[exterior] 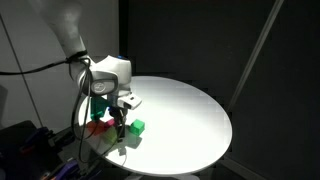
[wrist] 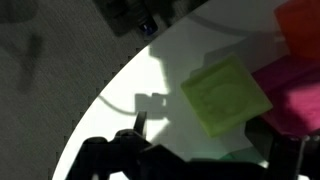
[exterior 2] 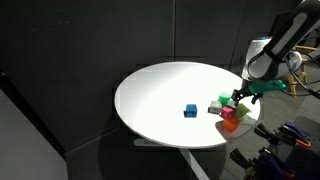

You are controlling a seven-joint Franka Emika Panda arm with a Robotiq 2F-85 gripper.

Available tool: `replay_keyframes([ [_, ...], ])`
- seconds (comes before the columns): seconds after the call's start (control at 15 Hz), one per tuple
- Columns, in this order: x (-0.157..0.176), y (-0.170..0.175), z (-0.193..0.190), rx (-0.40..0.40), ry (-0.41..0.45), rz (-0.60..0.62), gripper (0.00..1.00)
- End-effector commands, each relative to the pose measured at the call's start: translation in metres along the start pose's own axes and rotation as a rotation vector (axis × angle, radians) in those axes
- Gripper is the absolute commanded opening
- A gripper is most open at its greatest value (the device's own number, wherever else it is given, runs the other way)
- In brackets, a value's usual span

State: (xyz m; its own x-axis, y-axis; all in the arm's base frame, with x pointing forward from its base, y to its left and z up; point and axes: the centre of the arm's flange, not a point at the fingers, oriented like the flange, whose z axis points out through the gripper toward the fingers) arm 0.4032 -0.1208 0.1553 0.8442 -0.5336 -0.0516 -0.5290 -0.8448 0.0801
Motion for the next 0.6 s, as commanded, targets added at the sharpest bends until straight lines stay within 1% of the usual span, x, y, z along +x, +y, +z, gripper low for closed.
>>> replay_keyframes([
  [0.0,-0.012,0.006,-0.014,0.013,0.003,-0.017,1.00],
  [0.53,-0.026,0.009,-0.036,0.023,0.003,-0.021,1.00],
])
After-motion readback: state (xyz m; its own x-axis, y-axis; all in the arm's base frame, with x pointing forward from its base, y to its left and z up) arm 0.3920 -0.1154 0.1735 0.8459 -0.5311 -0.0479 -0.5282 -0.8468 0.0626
